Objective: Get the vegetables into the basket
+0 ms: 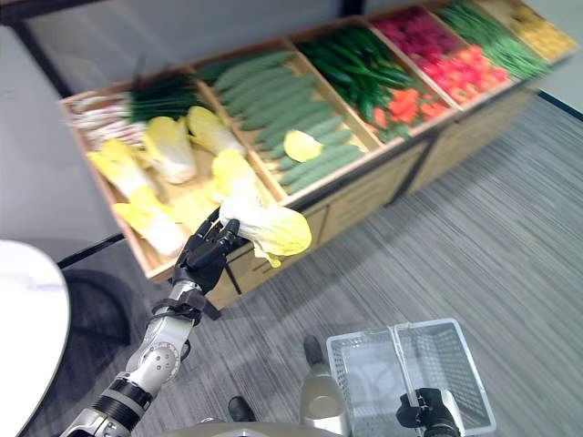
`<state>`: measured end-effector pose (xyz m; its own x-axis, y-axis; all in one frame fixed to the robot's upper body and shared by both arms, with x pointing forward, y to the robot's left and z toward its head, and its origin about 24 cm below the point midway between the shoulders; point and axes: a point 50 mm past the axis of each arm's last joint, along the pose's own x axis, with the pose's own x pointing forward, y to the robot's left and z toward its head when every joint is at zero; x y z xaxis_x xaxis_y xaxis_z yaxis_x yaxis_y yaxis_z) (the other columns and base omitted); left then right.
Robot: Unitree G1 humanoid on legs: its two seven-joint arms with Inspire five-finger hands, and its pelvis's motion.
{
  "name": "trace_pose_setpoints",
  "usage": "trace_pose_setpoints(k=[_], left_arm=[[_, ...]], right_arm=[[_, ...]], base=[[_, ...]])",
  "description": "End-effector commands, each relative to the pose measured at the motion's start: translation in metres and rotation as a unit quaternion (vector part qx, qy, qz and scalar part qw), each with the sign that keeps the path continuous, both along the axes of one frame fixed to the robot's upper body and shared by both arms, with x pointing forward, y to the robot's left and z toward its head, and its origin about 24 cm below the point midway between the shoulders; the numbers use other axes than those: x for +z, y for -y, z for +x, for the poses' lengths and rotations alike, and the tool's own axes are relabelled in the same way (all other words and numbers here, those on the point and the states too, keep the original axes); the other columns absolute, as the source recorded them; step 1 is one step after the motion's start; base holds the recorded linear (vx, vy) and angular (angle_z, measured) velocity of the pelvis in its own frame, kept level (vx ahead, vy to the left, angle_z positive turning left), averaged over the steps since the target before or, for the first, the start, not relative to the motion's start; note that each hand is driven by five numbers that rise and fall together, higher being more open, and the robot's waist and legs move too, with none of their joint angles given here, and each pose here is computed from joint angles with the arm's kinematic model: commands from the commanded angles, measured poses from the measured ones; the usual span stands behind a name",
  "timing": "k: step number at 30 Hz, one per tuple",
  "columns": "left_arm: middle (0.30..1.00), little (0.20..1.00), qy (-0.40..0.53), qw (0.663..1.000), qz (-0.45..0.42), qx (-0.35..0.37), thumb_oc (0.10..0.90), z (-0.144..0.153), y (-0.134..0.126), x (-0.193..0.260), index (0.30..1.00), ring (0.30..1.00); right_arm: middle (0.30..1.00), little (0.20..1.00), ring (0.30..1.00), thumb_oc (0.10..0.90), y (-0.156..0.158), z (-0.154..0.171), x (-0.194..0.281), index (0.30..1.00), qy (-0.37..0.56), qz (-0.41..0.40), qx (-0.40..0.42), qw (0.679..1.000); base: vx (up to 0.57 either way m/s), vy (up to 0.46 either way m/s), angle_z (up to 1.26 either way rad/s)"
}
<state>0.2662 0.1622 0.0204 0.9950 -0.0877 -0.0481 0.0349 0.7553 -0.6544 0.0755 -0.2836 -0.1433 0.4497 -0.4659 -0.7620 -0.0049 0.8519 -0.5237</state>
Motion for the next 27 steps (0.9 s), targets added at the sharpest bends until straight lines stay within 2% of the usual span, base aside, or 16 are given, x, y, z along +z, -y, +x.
trace_pose_setpoints(k=[1,5,13,23,27], left_arm=[[0.300,0.300,0.127,0.992,0.003,-0.005,0.400,0.008,-0.008,0.048,0.300,0.300],[0.300,0.300,0.123,0.992,0.004,-0.005,0.400,0.001,-0.011,0.045,0.300,0.300],[0.300,0.300,0.109,0.994,-0.001,0.001,0.400,-0.003,-0.016,0.038,0.300,0.300],[0.300,0.300,0.120,0.992,-0.035,-0.032,0.400,0.003,0.008,0.043,0.300,0.300],[0.300,0.300,0.165,0.984,-0.034,-0.056,0.400,0.010,0.020,0.062,0.300,0.300]], right_arm=[[0.300,0.300,0.300,0.400,0.014,-0.016,0.002,0.300,-0.032,-0.026,0.017,0.999],[0.300,0.300,0.300,0.400,0.013,-0.012,0.002,0.300,-0.029,-0.027,0.022,0.999],[0.300,0.300,0.300,0.400,0.007,-0.003,0.003,0.300,-0.004,-0.020,0.032,0.999],[0.300,0.300,0.300,0.400,0.030,-0.012,0.012,0.300,-0.007,-0.052,0.006,0.999],[0.300,0.300,0.300,0.400,0.050,-0.004,0.023,0.300,0.000,-0.080,0.001,0.997]], base=[[-0.28,0.168,-1.59],[-0.04,0.024,-1.37],[0.07,-0.114,-0.26],[0.06,-0.118,-0.01],[-0.03,-0.101,-0.26]])
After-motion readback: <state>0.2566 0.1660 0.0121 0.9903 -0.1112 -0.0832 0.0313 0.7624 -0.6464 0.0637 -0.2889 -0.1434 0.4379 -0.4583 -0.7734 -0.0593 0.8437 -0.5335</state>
